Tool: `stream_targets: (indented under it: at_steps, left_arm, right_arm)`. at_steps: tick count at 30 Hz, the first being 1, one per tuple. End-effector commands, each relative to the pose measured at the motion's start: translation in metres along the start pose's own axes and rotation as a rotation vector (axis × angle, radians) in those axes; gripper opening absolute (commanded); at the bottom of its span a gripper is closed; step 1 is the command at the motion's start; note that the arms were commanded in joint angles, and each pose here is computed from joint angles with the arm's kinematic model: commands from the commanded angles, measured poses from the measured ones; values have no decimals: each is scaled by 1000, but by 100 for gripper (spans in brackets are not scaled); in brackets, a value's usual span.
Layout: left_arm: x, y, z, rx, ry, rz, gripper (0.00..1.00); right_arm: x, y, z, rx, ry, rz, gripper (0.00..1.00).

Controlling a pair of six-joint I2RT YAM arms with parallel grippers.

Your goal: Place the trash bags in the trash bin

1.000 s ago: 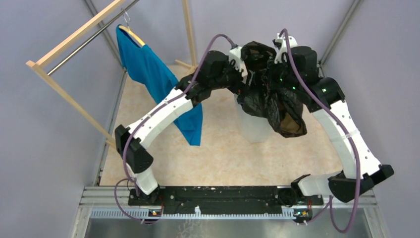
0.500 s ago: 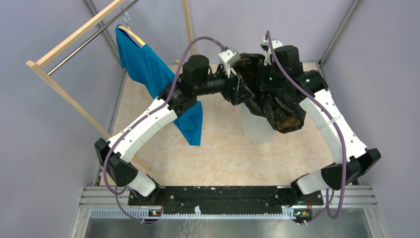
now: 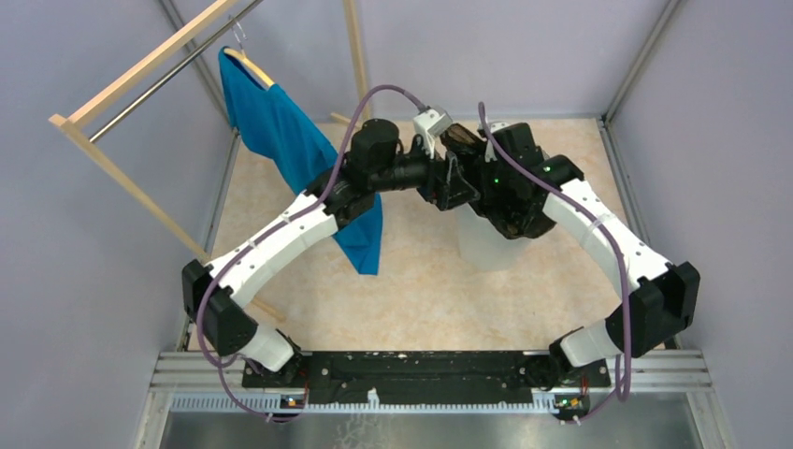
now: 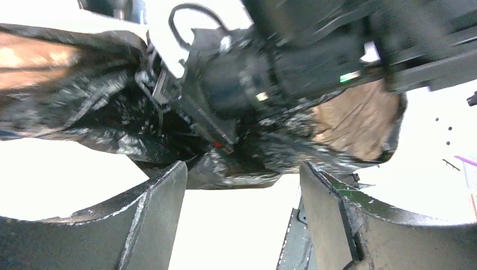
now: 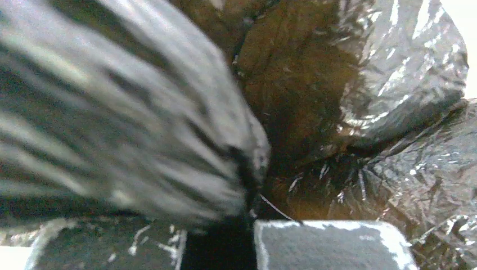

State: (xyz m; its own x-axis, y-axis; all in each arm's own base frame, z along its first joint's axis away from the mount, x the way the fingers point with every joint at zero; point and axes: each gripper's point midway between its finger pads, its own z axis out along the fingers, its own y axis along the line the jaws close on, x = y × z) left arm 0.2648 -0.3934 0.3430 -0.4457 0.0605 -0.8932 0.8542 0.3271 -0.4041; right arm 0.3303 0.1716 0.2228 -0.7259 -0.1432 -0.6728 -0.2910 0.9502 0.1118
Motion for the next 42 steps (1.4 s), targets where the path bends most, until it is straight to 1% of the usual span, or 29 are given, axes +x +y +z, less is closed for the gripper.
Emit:
stream_targets:
  at_steps: [1, 5, 9, 17, 20, 23, 26, 30, 33, 35, 38, 42]
  left_arm:
    - [-37, -18, -37, -34, -113, 86, 81]
    - [-40, -18, -53, -83, -136, 102, 86]
    - [-40, -17, -61, -107, -144, 105, 90]
    - [-30, -15, -66, -119, -131, 89, 92]
    - [-27, -15, -67, -119, -128, 85, 92]
    - [-25, -16, -68, -118, -124, 76, 92]
    - [-22, -14, -67, -121, -119, 65, 93]
    - [-18, -8, -62, -133, -116, 36, 95]
    - [-16, 4, -52, -177, -99, -16, 95]
    - [-15, 18, -44, -232, -86, -53, 93]
    - [-16, 36, -31, -297, -60, -86, 87]
    - [-16, 46, -15, -305, -45, -92, 80]
  right_arm:
    - [-7, 0, 21, 1, -63, 51, 0]
    - [2, -7, 37, 28, -91, 63, 0]
    - [9, -9, 50, 28, -105, 63, 0]
    - [26, -12, 71, 21, -148, 66, 0]
    - [30, -13, 76, 29, -131, 66, 0]
    - [15, -8, 62, 13, -137, 77, 0]
    - [-9, -5, 29, 8, -187, 98, 0]
    - [-25, -4, -9, 8, -212, 120, 0]
    - [-33, -3, -27, 8, -220, 129, 0]
    - [-41, -2, -39, 4, -237, 139, 0]
    - [-52, -3, -53, 12, -275, 150, 0]
    - [-63, -6, -68, 26, -315, 164, 0]
